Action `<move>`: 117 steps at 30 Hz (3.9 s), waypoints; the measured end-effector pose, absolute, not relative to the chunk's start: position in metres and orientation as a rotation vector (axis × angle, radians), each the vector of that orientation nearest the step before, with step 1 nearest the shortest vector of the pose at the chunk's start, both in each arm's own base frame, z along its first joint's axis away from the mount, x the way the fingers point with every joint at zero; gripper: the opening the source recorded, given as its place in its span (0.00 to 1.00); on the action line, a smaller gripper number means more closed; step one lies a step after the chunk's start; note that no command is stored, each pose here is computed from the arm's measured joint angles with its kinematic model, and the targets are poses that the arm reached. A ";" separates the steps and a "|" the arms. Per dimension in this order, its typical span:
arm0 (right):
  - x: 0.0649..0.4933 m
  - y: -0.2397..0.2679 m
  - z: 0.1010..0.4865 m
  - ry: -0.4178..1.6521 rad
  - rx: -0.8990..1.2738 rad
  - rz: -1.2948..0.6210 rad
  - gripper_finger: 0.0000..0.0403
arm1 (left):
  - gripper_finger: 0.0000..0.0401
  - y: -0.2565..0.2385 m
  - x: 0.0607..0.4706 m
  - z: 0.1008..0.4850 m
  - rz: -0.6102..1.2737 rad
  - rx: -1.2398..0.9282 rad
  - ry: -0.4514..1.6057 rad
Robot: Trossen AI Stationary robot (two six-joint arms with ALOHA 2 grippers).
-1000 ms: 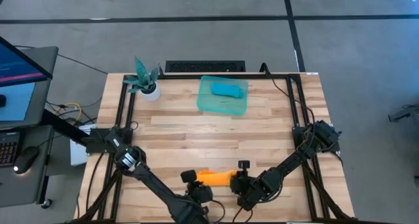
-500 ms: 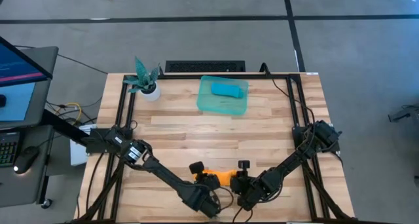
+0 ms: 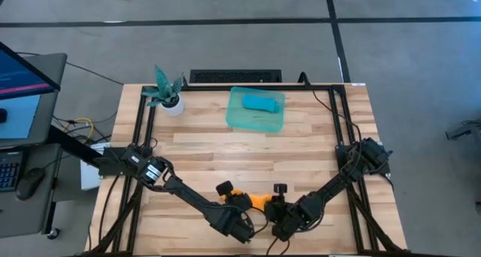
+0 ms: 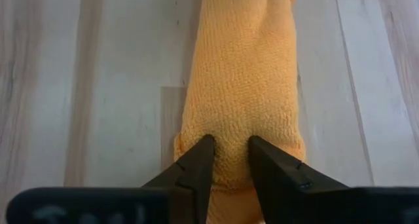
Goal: Roll microfiber towels into tight, uniform cylinder then place into a basket
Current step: Roll the yellow microfiber towel
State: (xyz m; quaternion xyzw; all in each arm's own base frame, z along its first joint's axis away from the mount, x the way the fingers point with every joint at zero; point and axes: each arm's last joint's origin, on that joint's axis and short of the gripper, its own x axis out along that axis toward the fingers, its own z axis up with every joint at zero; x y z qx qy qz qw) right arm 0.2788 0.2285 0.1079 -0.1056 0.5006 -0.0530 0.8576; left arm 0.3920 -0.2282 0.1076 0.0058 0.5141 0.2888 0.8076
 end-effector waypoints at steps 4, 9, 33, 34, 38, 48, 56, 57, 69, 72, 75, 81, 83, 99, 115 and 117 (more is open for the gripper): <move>0.280 0.224 0.117 1.099 -0.268 -0.119 0.35 | 0.01 -0.229 0.392 0.108 0.617 0.003 1.095; 0.276 0.217 0.142 1.147 -0.277 -0.112 0.38 | 0.01 -0.229 0.393 0.108 0.617 -0.001 1.092; 0.263 0.188 0.213 0.974 -0.250 -0.252 0.35 | 0.01 -0.229 0.394 0.107 0.626 -0.025 1.082; 0.266 0.188 0.207 0.989 -0.265 -0.259 0.36 | 0.01 -0.229 0.394 0.107 0.626 -0.025 1.082; 0.277 0.185 0.180 1.123 -0.262 -0.244 0.38 | 0.01 -0.228 0.394 0.107 0.625 -0.025 1.082; 0.263 0.159 0.182 1.415 -0.221 -0.388 0.37 | 0.01 -0.229 0.393 0.107 0.623 -0.023 1.082; 0.186 0.163 0.222 1.104 -0.331 -0.585 0.35 | 0.01 -0.230 0.393 0.107 0.620 -0.018 1.084; 0.176 0.162 0.226 1.060 -0.306 -0.580 0.35 | 0.01 -0.230 0.393 0.107 0.620 -0.018 1.084; 0.109 0.117 0.208 0.740 0.162 -0.481 0.32 | 0.01 -0.230 0.393 0.107 0.620 -0.019 1.083; 0.113 0.112 0.202 0.692 0.249 -0.435 0.32 | 0.01 -0.230 0.393 0.107 0.620 -0.019 1.083; 0.121 0.110 0.200 0.655 0.272 -0.407 0.32 | 0.01 -0.230 0.393 0.107 0.620 -0.019 1.083; 0.143 0.107 0.200 0.601 0.268 -0.403 0.32 | 0.01 -0.230 0.393 0.107 0.620 -0.019 1.083; 0.149 0.106 0.198 0.613 0.228 -0.401 0.32 | 0.01 -0.230 0.393 0.107 0.621 -0.020 1.082; 0.214 0.117 0.160 0.748 0.205 -0.141 0.60 | 0.01 -0.230 0.393 0.107 0.622 -0.021 1.081; 0.262 0.111 0.125 0.735 0.345 0.101 0.60 | 0.01 -0.230 0.393 0.107 0.622 -0.020 1.080; 0.265 0.110 0.122 0.749 0.350 0.104 0.59 | 0.01 -0.230 0.393 0.107 0.622 -0.020 1.081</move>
